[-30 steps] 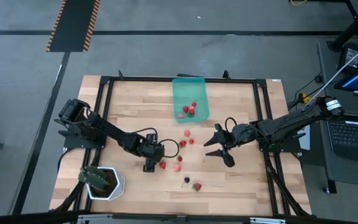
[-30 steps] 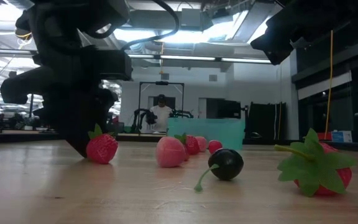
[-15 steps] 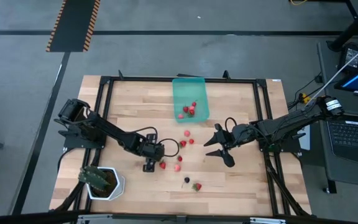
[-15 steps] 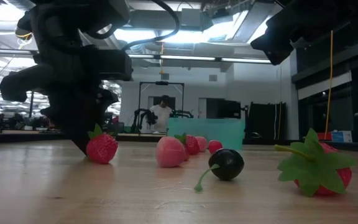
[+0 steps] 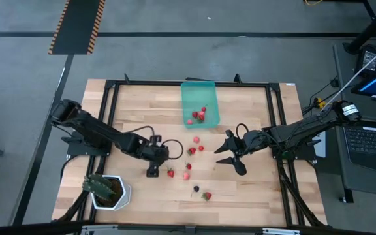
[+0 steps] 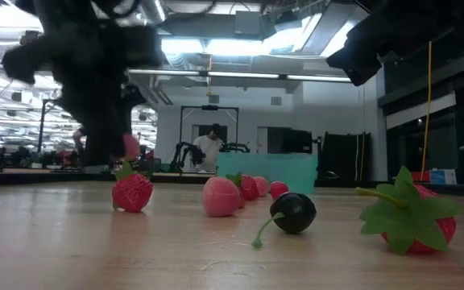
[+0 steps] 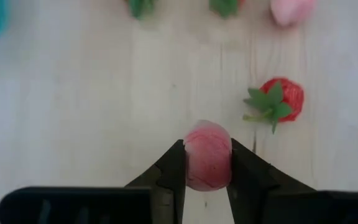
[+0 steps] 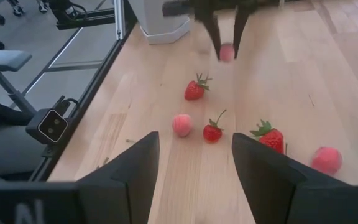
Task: Pick and placing Produce into tupperware
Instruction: Put the pink peach into the blue bin
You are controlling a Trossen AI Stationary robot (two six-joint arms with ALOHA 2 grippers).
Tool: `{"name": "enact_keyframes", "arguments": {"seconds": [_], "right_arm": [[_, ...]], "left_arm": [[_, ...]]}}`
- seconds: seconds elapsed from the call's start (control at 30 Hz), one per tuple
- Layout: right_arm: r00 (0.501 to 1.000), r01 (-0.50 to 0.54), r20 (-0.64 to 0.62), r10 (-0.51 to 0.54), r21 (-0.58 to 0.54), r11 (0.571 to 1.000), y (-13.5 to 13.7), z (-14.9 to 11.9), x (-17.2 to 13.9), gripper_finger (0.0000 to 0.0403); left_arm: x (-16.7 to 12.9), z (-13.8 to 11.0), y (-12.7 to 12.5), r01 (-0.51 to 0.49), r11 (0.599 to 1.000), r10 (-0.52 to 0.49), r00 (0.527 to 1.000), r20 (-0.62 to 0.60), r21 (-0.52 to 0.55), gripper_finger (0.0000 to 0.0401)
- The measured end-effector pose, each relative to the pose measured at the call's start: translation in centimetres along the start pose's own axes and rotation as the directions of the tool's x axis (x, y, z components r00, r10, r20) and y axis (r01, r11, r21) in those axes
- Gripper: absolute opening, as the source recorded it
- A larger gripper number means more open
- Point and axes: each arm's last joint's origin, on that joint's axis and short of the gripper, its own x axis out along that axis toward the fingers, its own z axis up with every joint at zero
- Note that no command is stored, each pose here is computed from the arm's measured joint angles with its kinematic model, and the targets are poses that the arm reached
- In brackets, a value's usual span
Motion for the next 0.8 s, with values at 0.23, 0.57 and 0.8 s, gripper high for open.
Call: {"name": "enact_keyframes", "arguments": {"seconds": [0.23, 0.57, 0.8], "right_arm": [[1.0, 0.001, -0.005, -0.001, -0.005, 1.0, 0.0, 0.0, 0.0, 0.0204], [1.0, 0.006, -0.025, -0.006, -0.026, 1.0, -0.1, -0.2, 0.0, 0.0204], [0.999, 0.01, -0.046, -0.011, -0.024, 1.0, -0.1, -0.4, 0.0, 0.0204]], "left_arm": [[-3.7, 0.6, 0.9, -0.072, 0.997, 0.073, 0.986, 0.151, -0.015, 0.0078], [-5.6, -0.5, 1.8, -0.089, 0.993, 0.111, 0.918, 0.382, -0.076, 0.0078], [-5.1, -2.4, 2.3, -0.053, 0.995, 0.094, 0.812, 0.576, -0.089, 0.0078]]}}
